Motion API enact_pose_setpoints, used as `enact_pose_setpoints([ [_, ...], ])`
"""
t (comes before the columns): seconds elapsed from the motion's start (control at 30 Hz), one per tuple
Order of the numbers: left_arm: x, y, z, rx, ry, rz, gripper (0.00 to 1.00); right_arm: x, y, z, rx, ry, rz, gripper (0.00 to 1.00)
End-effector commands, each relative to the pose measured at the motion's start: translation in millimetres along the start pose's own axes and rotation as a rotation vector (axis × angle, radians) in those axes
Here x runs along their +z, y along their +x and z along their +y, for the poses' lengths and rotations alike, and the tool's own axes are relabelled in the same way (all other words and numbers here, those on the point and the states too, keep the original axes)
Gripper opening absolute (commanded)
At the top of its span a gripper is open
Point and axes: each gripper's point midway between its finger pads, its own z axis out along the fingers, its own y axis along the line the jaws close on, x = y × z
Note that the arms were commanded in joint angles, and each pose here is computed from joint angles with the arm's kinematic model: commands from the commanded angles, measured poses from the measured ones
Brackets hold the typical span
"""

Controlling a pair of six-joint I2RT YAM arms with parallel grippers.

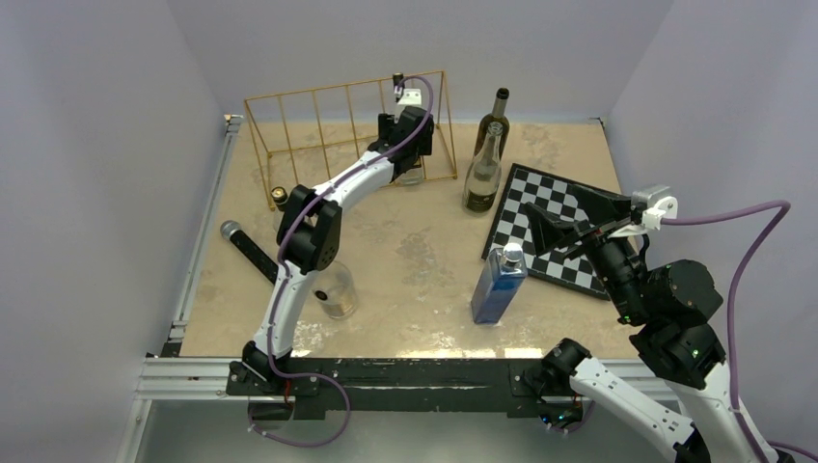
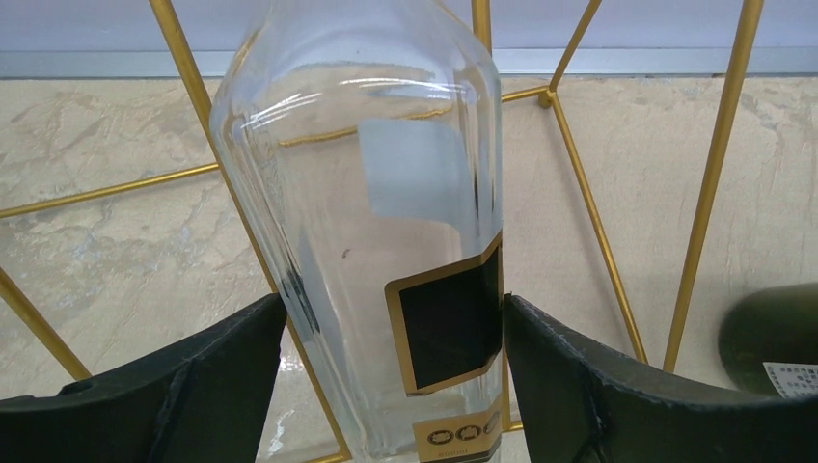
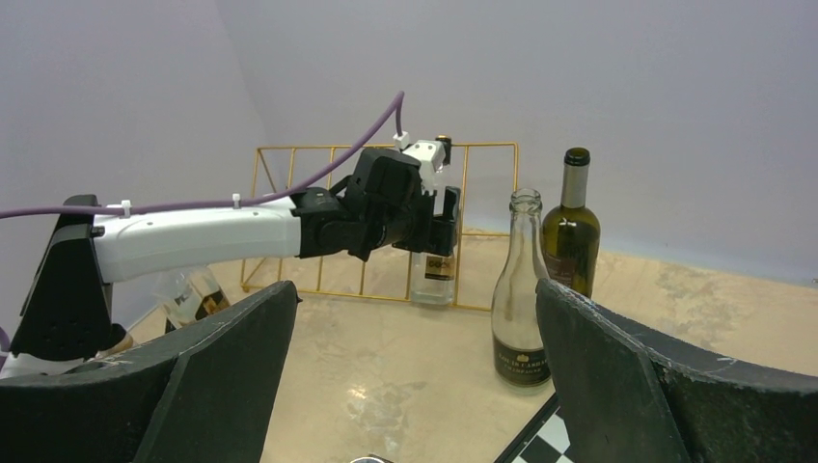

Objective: Take the wine bottle off the wine rack

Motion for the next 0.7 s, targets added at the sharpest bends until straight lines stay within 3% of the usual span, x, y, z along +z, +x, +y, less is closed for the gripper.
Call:
enact_pose_setpoints([
  [0.0,-12,-41,-2,-0.055,0.035,-0.097,0.85,3,-4,3,-0.009,-0.018,-0.024,0.99],
  [0.67,0,-19,-5,-0.076,0.036,-0.073,0.74,4,-6,7,-0.010,-0.035,-0.029,0.99],
])
